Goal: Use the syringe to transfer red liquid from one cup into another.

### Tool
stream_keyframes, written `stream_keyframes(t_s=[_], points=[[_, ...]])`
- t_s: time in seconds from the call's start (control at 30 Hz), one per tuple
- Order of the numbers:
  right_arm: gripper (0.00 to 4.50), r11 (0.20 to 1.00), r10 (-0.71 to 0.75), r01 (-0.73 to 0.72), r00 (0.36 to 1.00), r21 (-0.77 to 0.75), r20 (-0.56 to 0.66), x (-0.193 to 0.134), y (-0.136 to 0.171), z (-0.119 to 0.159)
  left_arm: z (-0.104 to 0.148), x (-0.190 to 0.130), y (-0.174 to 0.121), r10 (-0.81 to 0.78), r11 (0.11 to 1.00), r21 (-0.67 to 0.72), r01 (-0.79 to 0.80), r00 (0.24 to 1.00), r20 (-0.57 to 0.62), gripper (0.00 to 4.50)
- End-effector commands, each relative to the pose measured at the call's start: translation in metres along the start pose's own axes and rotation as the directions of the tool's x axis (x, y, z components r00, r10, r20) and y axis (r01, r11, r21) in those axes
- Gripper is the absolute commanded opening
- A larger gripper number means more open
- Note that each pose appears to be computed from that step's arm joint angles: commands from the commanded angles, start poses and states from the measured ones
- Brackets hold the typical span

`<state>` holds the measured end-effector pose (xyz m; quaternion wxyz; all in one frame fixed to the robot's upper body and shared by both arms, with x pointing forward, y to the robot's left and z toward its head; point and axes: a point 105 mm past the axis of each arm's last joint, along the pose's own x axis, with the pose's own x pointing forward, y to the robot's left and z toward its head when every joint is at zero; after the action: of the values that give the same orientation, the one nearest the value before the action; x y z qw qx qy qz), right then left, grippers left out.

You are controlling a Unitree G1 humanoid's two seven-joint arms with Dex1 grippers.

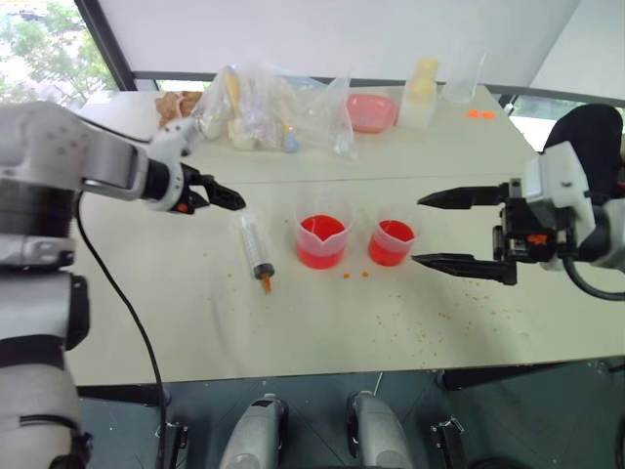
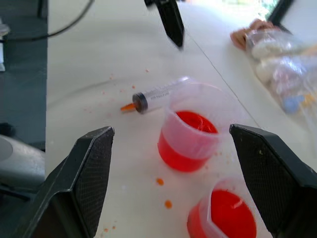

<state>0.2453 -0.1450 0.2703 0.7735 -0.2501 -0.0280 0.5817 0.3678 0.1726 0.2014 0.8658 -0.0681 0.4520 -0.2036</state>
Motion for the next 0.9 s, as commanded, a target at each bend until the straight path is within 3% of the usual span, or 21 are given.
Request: stream_keyframes(t_s=[0.03,0.27,0.43,0.53,0.73,0.87,0.9], points=[[3.91,0.996,0.043,-0.040,0.999,-0.075,0.032,0.007,0.000,0.012,0.003,0.011,-0.004,0.039,0.998,-0.054,-0.041,0.998,-0.043,4.46],[3.91,0.994,0.061,-0.063,0.998,-0.088,-0.020,0.013,-0.007,-0.003,-0.007,0.051,-0.014,0.097,0.982,-0.148,-0.116,0.987,-0.129,4.46],[3.91,0.996,0.055,-0.055,0.998,-0.064,0.003,0.015,-0.003,-0.003,-0.007,0.079,-0.012,0.175,0.961,-0.204,-0.189,0.981,-0.085,4.46],[3.91,0.998,0.036,-0.036,0.999,-0.045,0.002,0.013,-0.001,-0.004,0.000,0.081,-0.016,0.193,0.953,-0.230,-0.197,0.980,-0.041,3.79],[3.91,1.000,0.021,-0.021,1.000,-0.017,-0.001,0.011,0.004,-0.006,0.001,0.082,-0.022,0.179,0.951,-0.251,-0.183,0.983,-0.039,1.56],[3.91,1.000,-0.004,0.004,1.000,0.003,-0.012,0.008,0.003,-0.011,0.007,0.076,-0.025,0.181,0.960,-0.220,-0.176,0.983,0.003,1.44],[3.91,1.000,-0.030,0.030,0.999,0.008,-0.016,0.005,0.000,-0.012,0.019,0.068,-0.029,0.174,0.965,-0.207,-0.159,0.983,0.057,1.44]])
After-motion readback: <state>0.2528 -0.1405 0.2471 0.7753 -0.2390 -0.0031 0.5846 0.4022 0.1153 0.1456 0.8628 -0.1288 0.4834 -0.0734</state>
